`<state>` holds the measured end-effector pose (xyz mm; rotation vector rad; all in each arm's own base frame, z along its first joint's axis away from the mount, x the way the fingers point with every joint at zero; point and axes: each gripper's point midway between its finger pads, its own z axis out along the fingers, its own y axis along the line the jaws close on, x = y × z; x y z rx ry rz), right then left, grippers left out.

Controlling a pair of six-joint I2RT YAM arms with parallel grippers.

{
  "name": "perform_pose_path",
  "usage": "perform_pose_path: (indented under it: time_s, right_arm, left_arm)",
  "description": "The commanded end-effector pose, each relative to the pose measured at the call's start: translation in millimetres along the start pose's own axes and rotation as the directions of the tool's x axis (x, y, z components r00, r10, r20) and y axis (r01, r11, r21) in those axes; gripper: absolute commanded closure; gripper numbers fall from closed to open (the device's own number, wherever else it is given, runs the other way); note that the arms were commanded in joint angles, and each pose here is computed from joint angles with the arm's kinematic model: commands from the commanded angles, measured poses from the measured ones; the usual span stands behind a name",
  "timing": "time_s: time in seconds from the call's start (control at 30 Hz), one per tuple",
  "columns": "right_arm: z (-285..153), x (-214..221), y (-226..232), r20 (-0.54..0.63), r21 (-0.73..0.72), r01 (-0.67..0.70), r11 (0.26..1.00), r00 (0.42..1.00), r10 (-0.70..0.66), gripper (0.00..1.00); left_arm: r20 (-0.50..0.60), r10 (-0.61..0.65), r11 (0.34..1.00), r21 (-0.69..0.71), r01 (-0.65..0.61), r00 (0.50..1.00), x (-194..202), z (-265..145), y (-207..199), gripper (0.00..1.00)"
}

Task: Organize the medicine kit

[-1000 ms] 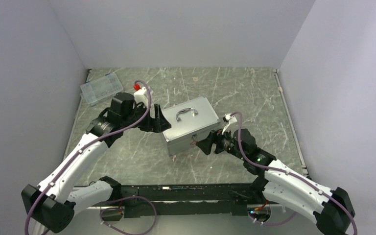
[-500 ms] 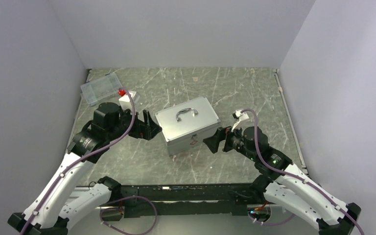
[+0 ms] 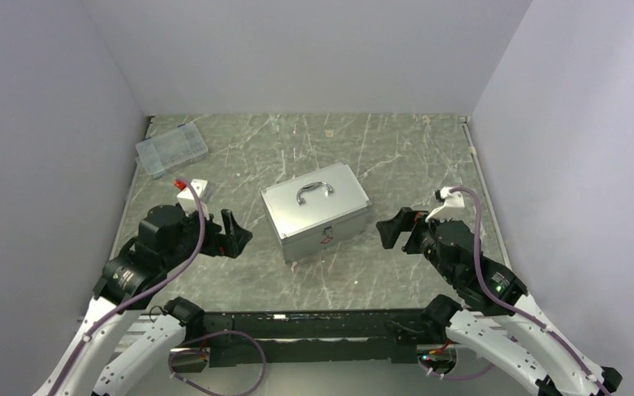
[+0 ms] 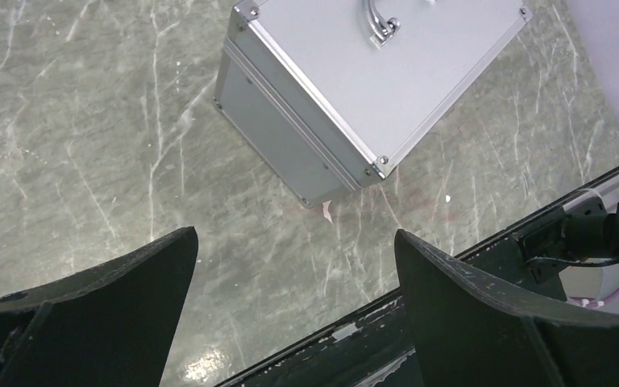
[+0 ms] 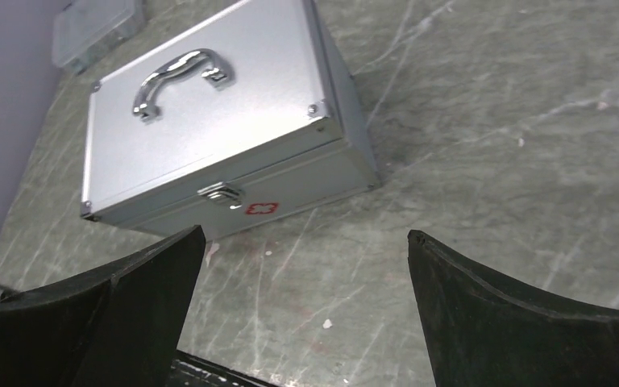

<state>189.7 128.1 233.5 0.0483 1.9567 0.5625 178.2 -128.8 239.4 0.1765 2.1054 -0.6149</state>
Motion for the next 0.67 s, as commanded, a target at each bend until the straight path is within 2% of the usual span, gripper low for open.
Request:
perform_pose_path:
  time_s: [0.0,0.3,0.63]
  right_arm:
    - [-9.3,-3.6,-26.7,0.016,0.141,-0.023,0.990,1.000,0.021,0.00]
    - [-18.5,-10.1,-34.1,0.076,0.150,-0.066,0.986,0.996,0.055,0.00]
    - [-19.6,-7.7,-34.0,0.062,0.145,-0.050,0.988,0.997,0.041,0.00]
  left_arm:
    - [0.053,0.004,1.000,-0.026,-0.003,0.999,5.0,-4.9,9.5,0.01]
    - [0.165,0.012,1.000,0.020,-0.016,0.986,4.4,-18.5,7.5,0.01]
    - [0.121,0.012,1.000,0.024,-0.015,0.993,8.7,-12.3,6.1,0.01]
